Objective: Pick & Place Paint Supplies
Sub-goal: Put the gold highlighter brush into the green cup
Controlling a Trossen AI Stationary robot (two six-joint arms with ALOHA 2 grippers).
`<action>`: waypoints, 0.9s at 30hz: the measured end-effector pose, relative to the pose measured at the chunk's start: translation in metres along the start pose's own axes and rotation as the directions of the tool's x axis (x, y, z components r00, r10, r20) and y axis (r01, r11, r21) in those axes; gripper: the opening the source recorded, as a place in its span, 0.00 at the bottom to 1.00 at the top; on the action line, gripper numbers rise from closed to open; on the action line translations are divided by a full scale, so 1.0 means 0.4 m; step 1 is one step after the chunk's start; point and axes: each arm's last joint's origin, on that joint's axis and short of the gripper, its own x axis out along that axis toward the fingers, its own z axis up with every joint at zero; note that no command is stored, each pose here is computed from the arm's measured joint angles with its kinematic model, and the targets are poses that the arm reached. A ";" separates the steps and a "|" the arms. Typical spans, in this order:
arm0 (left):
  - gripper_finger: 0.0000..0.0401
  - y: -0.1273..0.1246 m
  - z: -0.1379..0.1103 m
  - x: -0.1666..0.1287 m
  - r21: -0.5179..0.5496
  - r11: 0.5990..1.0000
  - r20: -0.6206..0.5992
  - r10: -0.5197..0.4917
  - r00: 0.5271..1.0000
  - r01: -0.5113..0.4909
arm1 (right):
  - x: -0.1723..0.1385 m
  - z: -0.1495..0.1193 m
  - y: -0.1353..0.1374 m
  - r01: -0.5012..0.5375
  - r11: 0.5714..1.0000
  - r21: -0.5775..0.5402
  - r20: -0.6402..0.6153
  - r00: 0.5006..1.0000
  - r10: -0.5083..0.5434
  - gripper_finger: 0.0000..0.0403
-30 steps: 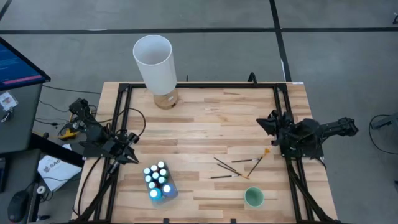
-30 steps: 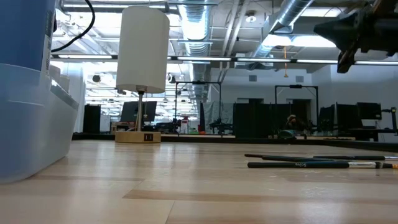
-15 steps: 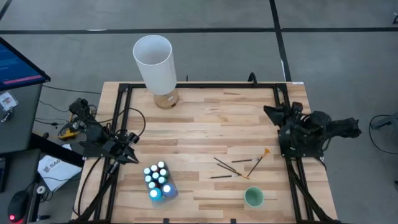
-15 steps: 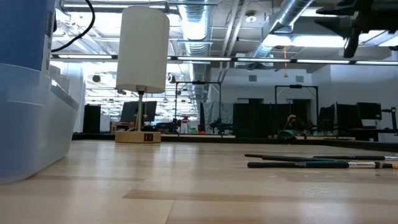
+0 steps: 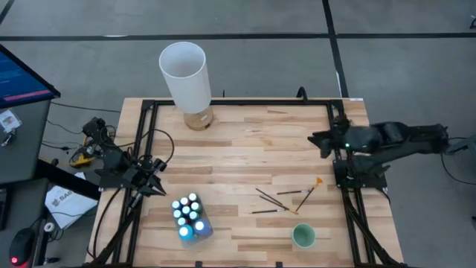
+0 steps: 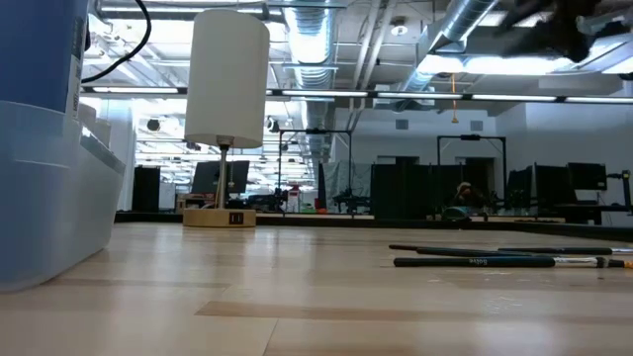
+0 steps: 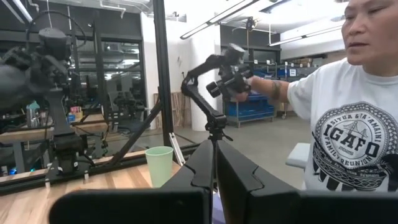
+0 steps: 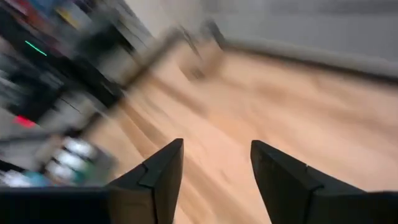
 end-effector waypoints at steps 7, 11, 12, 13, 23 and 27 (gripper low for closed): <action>0.02 0.000 0.001 0.000 -0.001 1.000 0.004 0.001 1.000 -0.001 | 0.044 -0.032 0.028 0.406 0.901 0.152 -0.459 0.836 -0.300 0.41; 0.02 0.000 0.001 0.000 -0.001 1.000 0.005 0.001 1.000 -0.001 | 0.094 -0.079 0.042 0.647 0.740 0.185 -0.632 0.655 -0.414 0.43; 0.02 0.000 0.001 0.000 -0.001 1.000 0.005 0.001 1.000 -0.001 | 0.106 -0.091 0.044 0.701 0.688 0.186 -0.661 0.608 -0.440 0.45; 0.02 0.000 0.001 0.000 -0.002 1.000 0.006 0.001 1.000 -0.001 | 0.120 -0.104 0.047 0.752 0.635 0.177 -0.688 0.557 -0.466 0.46; 0.02 0.000 0.003 0.000 -0.003 1.000 0.011 0.001 1.000 -0.001 | 0.246 -0.203 0.095 0.856 0.517 0.006 -0.799 0.315 -0.513 0.59; 0.02 0.000 0.003 0.000 -0.003 1.000 0.011 0.001 1.000 -0.001 | 0.266 -0.236 0.105 0.877 0.478 -0.052 -0.808 0.244 -0.536 0.57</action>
